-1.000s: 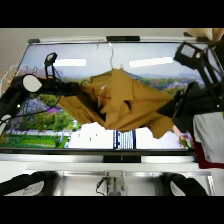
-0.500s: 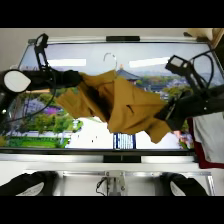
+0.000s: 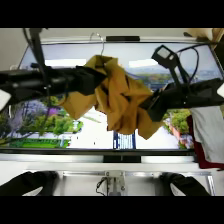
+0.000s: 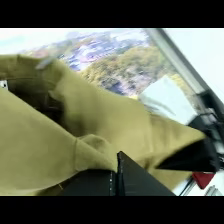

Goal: Fold the shirts.

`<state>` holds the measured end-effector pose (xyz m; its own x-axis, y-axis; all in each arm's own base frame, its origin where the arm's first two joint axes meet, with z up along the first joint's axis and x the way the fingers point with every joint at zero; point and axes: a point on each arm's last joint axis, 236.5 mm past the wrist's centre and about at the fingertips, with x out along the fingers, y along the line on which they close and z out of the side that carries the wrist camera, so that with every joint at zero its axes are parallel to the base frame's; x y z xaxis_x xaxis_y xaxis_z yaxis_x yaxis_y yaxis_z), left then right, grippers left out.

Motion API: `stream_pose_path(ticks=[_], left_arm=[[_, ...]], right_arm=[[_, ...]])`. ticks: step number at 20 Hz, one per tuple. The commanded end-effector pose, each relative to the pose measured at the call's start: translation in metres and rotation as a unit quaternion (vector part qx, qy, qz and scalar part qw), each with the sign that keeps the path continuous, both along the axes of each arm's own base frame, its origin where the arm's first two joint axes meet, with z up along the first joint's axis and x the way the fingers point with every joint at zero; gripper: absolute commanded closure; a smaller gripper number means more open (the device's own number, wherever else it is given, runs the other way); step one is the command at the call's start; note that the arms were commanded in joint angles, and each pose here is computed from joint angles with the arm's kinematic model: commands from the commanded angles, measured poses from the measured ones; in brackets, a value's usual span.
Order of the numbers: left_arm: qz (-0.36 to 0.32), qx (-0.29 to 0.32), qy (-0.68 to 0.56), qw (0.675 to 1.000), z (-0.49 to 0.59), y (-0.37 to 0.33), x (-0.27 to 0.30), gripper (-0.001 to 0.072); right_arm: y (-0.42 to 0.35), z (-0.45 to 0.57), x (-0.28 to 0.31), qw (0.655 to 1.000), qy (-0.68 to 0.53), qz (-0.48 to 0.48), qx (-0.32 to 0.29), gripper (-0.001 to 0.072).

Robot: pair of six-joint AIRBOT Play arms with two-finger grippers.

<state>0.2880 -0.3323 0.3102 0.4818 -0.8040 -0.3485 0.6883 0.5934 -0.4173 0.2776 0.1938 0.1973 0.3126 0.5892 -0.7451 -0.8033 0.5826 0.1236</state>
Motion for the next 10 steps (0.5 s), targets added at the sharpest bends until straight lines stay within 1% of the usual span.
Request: stream_pose_path(ticks=[1, 2, 4, 6, 7, 8, 9, 10], left_arm=[[-0.007, 0.037, -0.03, 0.999, 0.022, 0.021, -0.027, 0.0664], [0.007, 0.061, -0.016, 0.998, 0.014, 0.034, -0.03, 0.0663], [0.012, 0.108, 0.007, 0.994, -0.005, 0.051, -0.037, 0.0663], [0.016, 0.106, 0.003, 0.994, -0.006, 0.048, -0.031, 0.0649], [0.021, 0.093, -0.008, 0.995, 0.0, 0.043, -0.025, 0.0503], [0.027, 0.081, -0.019, 0.996, 0.006, 0.041, -0.019, 0.0264], [0.038, 0.073, -0.034, 0.996, 0.013, 0.042, -0.011, 0.0093], [0.049, 0.068, -0.048, 0.995, 0.019, 0.046, -0.005, 0.0081]], right_arm=[[-0.011, 0.015, 0.021, 0.998, -0.028, -0.05, 0.004, 0.0661], [-0.014, 0.027, 0.025, 0.997, -0.035, -0.063, 0.021, 0.0661], [-0.017, 0.06, 0.035, 0.993, -0.067, -0.081, 0.06, 0.0661], [-0.013, 0.09, 0.04, 0.987, -0.104, -0.083, 0.089, 0.0661], [-0.009, 0.103, 0.038, 0.985, -0.117, -0.076, 0.101, 0.0661], [-0.007, 0.112, 0.037, 0.983, -0.128, -0.073, 0.105, 0.0661], [-0.008, 0.123, 0.035, 0.981, -0.14, -0.074, 0.109, 0.0662], [-0.009, 0.134, 0.035, 0.979, -0.153, -0.076, 0.112, 0.0662]])
